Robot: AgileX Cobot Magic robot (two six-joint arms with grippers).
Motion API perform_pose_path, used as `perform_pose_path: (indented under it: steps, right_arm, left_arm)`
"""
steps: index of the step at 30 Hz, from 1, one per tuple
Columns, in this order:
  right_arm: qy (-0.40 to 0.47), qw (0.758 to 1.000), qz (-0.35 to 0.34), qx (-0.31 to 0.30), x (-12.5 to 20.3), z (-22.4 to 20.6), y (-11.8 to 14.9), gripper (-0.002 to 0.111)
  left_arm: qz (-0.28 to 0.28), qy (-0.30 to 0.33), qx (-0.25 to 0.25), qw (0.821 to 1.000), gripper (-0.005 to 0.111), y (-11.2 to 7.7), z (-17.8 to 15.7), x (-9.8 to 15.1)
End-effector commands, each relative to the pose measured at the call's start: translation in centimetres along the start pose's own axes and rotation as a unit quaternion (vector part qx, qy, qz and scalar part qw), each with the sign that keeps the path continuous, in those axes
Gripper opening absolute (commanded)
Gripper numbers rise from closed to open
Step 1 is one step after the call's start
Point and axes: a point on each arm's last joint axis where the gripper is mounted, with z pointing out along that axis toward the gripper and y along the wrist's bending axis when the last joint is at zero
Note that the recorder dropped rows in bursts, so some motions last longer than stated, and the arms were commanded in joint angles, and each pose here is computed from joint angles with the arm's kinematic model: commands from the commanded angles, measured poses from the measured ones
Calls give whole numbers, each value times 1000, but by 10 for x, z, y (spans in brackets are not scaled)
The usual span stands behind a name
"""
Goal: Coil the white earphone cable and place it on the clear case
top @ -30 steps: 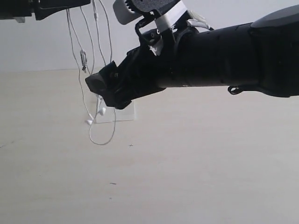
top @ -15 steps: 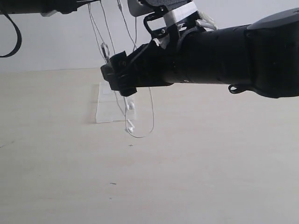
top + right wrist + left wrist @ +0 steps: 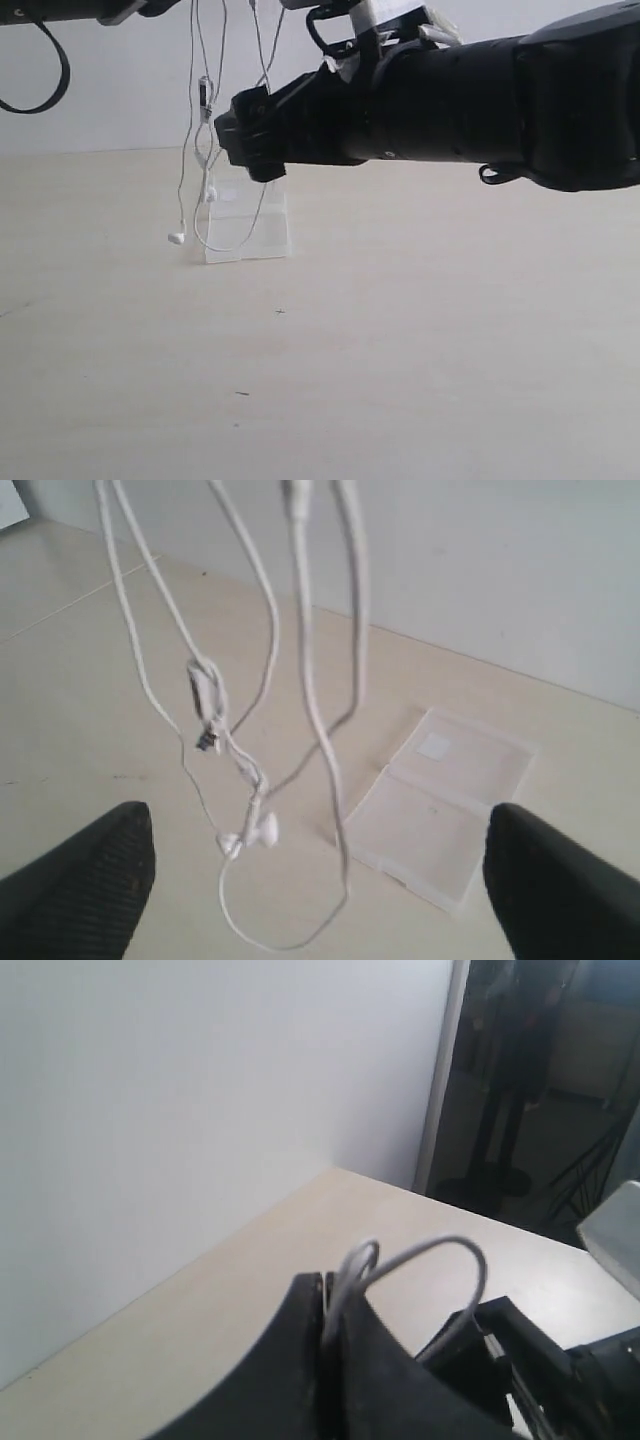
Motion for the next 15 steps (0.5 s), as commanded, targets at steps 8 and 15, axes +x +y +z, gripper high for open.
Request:
perform_pose_path:
  steps: [8,15]
  right_arm:
    - [22,1000,3,-13,8,20,0,84]
    - [2,1000,3,-8,-6,21,0,83]
  left_arm:
    - [-9,-2,-13,1000,0,-2,2,-2]
    - [-28,-5,-1,1000,0,-4,2,-2]
